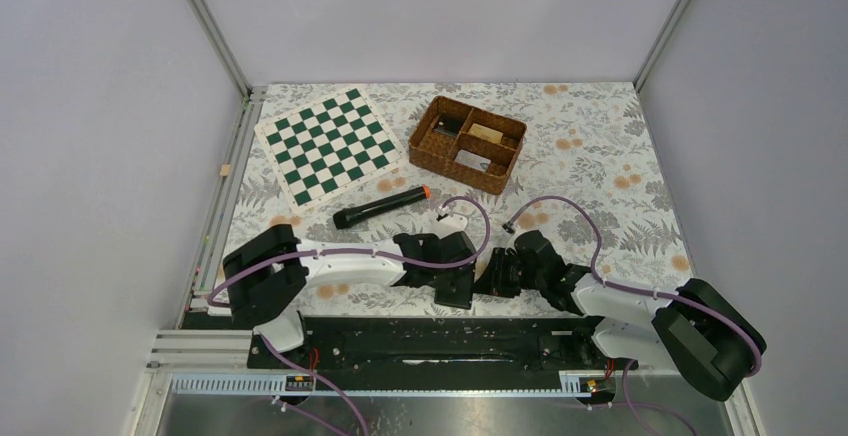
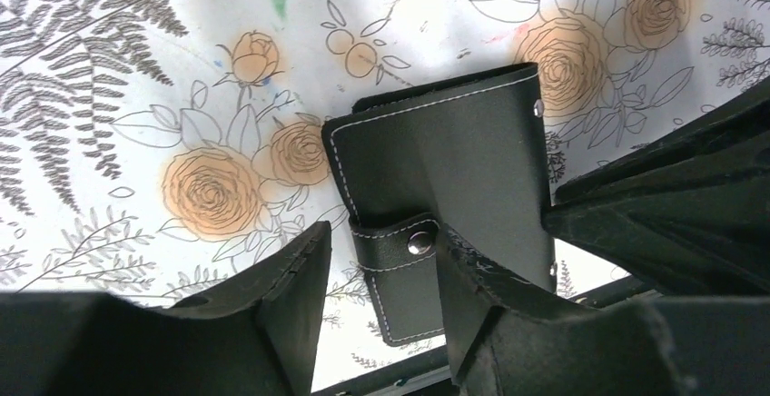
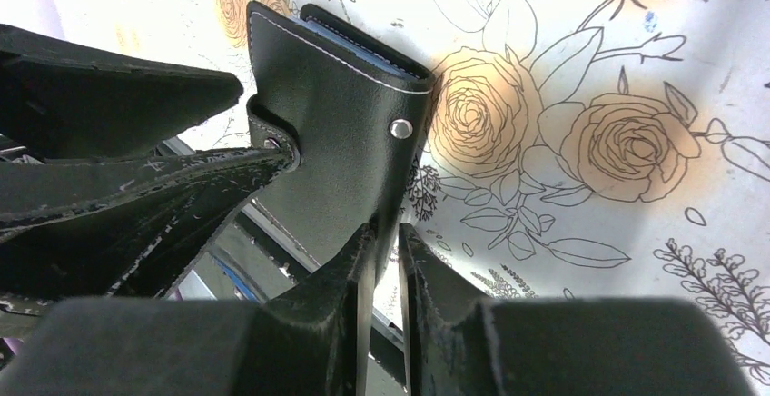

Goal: Take the credit cards out of the card holder
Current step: Open the card holder at the center of the board.

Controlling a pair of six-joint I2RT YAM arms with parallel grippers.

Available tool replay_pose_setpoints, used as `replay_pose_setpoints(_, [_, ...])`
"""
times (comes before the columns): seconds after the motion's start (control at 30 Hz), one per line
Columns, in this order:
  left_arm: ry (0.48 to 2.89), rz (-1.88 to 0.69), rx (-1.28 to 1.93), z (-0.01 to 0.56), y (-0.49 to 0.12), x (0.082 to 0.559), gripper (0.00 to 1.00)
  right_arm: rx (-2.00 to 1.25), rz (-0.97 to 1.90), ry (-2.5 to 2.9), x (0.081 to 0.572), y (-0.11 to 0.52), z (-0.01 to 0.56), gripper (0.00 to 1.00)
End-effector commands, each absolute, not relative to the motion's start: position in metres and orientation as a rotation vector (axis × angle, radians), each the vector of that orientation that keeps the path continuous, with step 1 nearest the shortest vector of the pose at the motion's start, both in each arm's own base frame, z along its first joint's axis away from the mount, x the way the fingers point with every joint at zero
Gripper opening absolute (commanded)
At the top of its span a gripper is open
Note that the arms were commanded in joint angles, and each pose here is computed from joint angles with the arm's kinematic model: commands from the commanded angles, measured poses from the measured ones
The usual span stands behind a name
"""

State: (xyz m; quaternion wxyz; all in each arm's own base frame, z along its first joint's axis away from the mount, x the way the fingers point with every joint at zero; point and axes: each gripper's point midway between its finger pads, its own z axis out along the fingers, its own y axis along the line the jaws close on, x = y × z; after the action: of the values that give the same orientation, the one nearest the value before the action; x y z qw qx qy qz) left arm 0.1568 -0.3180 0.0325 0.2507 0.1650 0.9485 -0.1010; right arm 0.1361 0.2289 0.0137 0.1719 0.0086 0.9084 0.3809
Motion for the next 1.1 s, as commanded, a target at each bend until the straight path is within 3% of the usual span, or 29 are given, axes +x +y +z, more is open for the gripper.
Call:
replay_pose_setpoints(0.0, [2.517, -0.257, 0.446, 0.062, -0.317, 0.162, 0.47, 0.043, 1.105, 2.558, 0.136, 0.229, 0.021, 0.22])
replay_pose_setpoints(0.4, [2.501, -0.286, 0.471, 0.065, -0.334, 0.159, 0.38, 0.084, 1.233, 2.367, 0.151, 0.24, 0.076, 0.16])
replay_pose_setpoints(0.6, [2.517, -0.291, 0.473, 0.05, -0.338, 0.158, 0.38, 0.107, 1.259, 2.37, 0.158, 0.248, 0.063, 0.09])
replay_pose_setpoints(0.9, [2.542, -0.24, 0.473, 0.032, -0.334, 0.157, 0.38, 0.167, 1.306, 2.473, 0.151, 0.257, 0.024, 0.08])
replay_pose_setpoints(1.07, [2.54, -0.218, 0.476, 0.029, -0.33, 0.158, 0.25, 0.206, 1.298, 2.501, 0.145, 0.252, 0.009, 0.08])
